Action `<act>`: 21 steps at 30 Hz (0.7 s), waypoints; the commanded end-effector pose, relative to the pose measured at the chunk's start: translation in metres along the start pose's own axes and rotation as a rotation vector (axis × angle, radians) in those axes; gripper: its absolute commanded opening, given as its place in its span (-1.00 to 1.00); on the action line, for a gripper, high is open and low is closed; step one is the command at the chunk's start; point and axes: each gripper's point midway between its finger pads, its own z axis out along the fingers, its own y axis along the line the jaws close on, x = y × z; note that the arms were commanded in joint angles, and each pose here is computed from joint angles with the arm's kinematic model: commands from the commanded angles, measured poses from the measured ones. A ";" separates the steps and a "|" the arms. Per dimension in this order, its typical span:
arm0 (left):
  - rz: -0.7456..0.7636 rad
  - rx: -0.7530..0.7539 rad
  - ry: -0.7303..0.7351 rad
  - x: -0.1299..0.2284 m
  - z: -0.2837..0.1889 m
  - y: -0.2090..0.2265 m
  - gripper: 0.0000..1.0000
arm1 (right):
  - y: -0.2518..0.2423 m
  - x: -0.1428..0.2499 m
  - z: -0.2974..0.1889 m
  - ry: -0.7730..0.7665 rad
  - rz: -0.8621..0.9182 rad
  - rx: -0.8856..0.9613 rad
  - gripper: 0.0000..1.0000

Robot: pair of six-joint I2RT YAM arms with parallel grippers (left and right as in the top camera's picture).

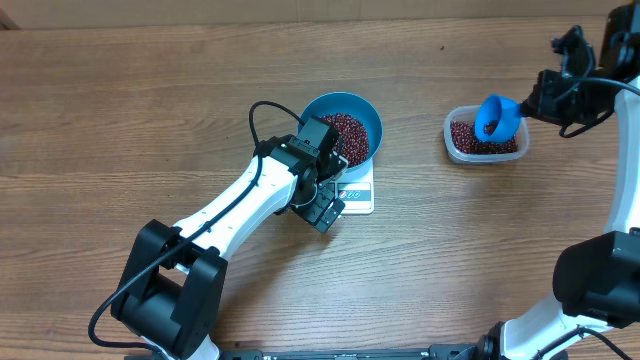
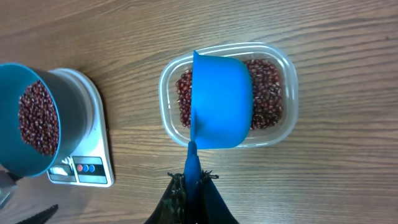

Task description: Scoop item into bowl and weigh 150g on scale

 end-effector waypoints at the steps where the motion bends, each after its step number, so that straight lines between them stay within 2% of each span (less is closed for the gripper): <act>1: -0.010 -0.005 0.003 0.001 0.003 0.000 0.99 | 0.009 0.000 -0.009 -0.021 -0.105 0.035 -0.93; 3: -0.010 -0.005 0.003 0.002 0.003 0.000 0.99 | 0.006 0.002 -0.007 -0.002 -0.138 0.123 -0.93; 6: -0.010 -0.005 0.003 0.002 0.003 0.000 0.99 | 0.013 0.002 -0.004 0.009 -0.173 0.156 -0.92; 8: -0.010 -0.005 0.003 0.002 0.003 0.000 0.99 | 0.021 0.003 -0.002 0.013 -0.196 0.152 -0.82; 12: -0.010 -0.005 0.003 0.002 0.003 0.000 0.99 | 0.017 0.004 -0.002 0.027 -0.230 0.244 -0.78; 18: -0.010 -0.005 0.003 0.002 0.003 0.000 0.99 | 0.015 0.003 -0.002 0.029 -0.243 0.282 -0.58; 20: -0.010 -0.005 0.003 0.001 0.003 0.000 0.99 | 0.015 0.000 -0.002 0.010 -0.196 0.283 -0.92; 21: -0.010 -0.005 0.003 0.001 0.003 0.000 0.99 | 0.015 -0.002 -0.002 -0.001 -0.162 0.283 -0.93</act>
